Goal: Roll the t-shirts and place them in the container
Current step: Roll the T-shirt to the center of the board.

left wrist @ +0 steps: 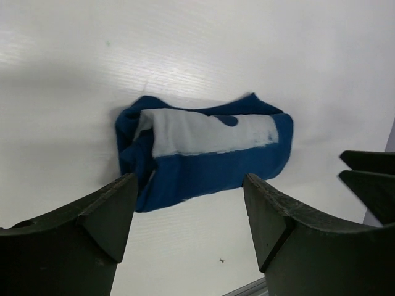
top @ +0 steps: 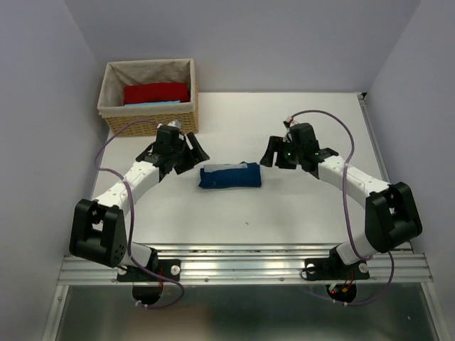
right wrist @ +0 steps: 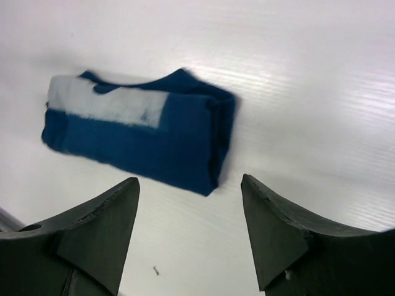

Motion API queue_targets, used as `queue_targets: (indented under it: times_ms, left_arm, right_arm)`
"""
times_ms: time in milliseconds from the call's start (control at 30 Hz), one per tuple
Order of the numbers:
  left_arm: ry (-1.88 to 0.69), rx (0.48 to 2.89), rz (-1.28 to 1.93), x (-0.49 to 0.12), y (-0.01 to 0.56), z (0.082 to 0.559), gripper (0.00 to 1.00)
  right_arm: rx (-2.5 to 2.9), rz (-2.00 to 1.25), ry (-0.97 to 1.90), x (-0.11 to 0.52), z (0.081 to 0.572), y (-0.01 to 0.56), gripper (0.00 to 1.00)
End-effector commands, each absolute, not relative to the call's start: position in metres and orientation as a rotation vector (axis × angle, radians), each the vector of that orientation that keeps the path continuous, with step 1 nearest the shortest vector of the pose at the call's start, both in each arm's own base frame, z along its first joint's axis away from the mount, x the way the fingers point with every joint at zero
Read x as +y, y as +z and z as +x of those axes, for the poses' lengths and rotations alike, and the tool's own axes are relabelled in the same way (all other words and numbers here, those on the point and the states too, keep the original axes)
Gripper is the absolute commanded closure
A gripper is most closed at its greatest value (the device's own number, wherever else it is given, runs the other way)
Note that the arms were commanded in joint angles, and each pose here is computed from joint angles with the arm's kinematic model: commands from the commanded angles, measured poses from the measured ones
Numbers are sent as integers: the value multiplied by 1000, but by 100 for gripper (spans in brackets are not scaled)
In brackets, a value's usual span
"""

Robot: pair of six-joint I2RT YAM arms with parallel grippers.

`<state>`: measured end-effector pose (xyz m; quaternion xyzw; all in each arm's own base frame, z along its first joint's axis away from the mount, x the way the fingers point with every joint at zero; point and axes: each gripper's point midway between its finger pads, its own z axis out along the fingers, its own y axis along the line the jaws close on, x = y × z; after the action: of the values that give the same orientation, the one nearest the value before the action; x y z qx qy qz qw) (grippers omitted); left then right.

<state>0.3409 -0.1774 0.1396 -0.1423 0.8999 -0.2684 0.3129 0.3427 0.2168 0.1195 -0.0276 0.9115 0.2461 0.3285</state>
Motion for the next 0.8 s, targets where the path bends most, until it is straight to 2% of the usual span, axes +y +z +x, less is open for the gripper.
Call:
queue_targets:
  times_ms: [0, 33, 100, 200, 433, 667, 767]
  left_arm:
    - [-743, 2380, -465, -164, 123, 332, 15]
    - [-761, 2363, -471, -164, 123, 334, 8]
    - [-778, 2363, -490, -163, 115, 334, 3]
    - [-813, 2387, -517, -164, 99, 332, 3]
    - [-897, 2439, -569, -174, 64, 325, 17]
    - [-778, 2509, -606, -163, 29, 316, 18]
    - [-804, 2509, -612, -167, 26, 318, 20]
  right_arm:
    - [2341, 2, 852, 215, 345, 132, 24]
    - [2342, 1, 870, 217, 343, 132, 23]
    - [2343, 17, 894, 216, 343, 132, 21]
    - [2348, 35, 890, 213, 345, 129, 20]
    - [2355, 45, 866, 209, 344, 124, 20]
    - [2367, 48, 859, 208, 341, 119, 20]
    - [2373, 54, 857, 208, 342, 117, 20]
